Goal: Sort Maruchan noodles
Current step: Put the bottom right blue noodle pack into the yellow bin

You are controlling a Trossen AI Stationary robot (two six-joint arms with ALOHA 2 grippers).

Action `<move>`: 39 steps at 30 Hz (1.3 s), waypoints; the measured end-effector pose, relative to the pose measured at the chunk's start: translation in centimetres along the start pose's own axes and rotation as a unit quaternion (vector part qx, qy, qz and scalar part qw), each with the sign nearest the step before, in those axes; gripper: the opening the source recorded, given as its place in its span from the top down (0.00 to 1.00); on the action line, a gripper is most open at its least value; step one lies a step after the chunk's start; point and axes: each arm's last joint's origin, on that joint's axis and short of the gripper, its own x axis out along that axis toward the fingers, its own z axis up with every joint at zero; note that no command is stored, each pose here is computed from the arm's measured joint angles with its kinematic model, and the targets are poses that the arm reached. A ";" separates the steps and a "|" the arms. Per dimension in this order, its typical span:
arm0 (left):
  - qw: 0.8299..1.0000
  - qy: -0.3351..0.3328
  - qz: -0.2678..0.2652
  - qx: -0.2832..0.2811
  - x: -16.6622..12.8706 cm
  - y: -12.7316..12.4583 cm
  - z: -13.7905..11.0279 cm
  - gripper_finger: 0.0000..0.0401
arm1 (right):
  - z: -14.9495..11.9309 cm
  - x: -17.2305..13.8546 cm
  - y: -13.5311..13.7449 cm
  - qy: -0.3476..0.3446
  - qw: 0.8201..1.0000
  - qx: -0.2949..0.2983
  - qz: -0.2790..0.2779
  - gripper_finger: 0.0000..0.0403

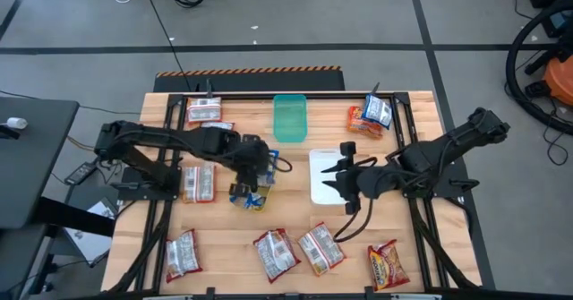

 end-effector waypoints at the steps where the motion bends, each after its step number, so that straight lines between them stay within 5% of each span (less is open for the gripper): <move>1: 1.000 0.010 -0.005 -0.005 0.5 0.0 -0.4 0.69 | -0.3 0.4 0.3 0.004 1.000 0.002 0.000 0.67; 15: 0.999 0.007 -0.036 -0.001 4.9 -2.2 -1.5 0.69 | -3.7 2.4 3.5 0.009 0.998 0.068 -0.002 0.67; 32: 0.998 0.058 -0.016 0.004 4.7 -2.8 -2.0 0.69 | -5.1 2.1 5.5 0.015 0.995 0.094 0.006 0.67; 39: 0.999 0.042 0.011 0.009 1.9 -2.2 -1.0 0.69 | -5.2 2.1 5.5 0.015 0.995 0.098 0.006 0.67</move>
